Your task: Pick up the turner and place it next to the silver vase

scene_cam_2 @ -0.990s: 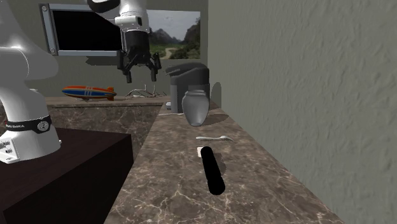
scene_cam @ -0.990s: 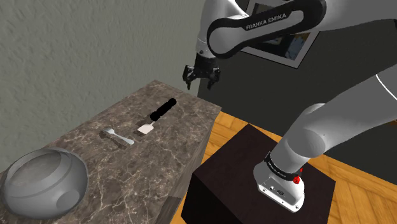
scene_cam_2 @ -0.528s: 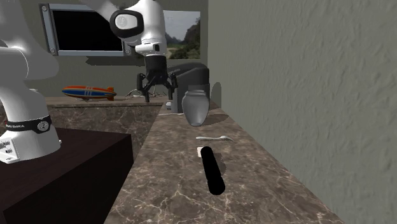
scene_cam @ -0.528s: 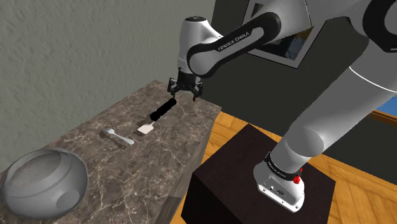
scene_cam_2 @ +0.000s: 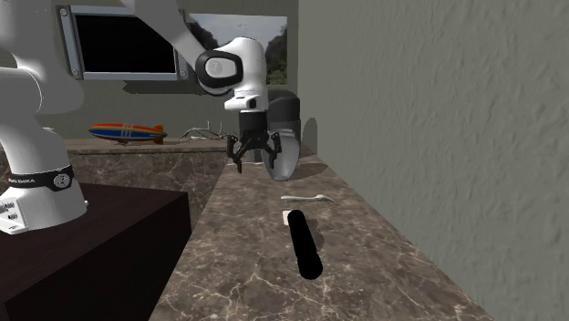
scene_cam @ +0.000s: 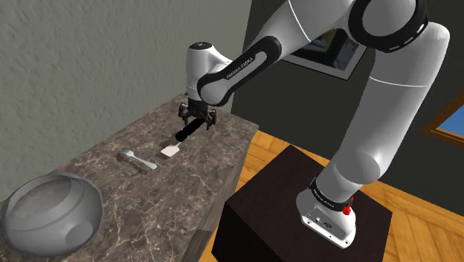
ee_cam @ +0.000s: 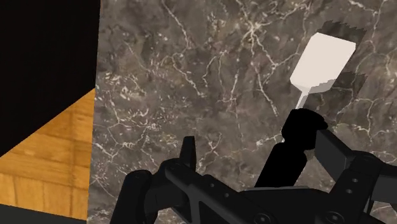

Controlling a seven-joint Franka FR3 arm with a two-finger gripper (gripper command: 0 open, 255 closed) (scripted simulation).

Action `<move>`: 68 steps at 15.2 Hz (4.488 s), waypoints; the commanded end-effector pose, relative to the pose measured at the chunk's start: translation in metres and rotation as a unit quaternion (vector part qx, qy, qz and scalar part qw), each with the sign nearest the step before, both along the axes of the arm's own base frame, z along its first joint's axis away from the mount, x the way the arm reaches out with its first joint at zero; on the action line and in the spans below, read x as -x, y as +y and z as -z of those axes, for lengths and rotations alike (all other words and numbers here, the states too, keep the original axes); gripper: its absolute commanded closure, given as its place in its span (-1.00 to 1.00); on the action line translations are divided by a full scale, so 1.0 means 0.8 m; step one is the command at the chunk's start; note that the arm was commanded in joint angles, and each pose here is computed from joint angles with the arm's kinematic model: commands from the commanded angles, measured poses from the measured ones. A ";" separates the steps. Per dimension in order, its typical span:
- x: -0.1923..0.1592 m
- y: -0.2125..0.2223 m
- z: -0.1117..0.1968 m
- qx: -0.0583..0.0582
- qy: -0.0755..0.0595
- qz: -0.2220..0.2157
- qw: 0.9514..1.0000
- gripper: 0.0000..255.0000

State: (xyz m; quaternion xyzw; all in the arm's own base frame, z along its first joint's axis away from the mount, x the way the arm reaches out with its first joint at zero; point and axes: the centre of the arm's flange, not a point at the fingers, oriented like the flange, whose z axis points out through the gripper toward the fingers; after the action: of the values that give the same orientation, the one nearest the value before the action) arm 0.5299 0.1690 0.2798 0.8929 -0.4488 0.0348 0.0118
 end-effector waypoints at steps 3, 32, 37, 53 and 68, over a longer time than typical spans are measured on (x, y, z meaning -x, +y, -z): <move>-0.041 0.012 0.052 -0.002 0.001 0.050 0.999 -1.00; -0.143 0.031 0.219 -0.007 0.003 0.161 0.987 1.00; -0.144 0.032 0.217 -0.007 0.003 0.161 0.987 1.00; -0.143 0.030 0.120 -0.007 0.003 0.161 0.987 1.00; -0.143 0.030 0.021 -0.007 0.003 0.161 0.987 1.00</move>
State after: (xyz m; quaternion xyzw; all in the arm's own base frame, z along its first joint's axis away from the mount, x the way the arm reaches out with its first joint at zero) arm 0.6447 0.1925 0.2587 0.8094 -0.5865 0.0270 0.0124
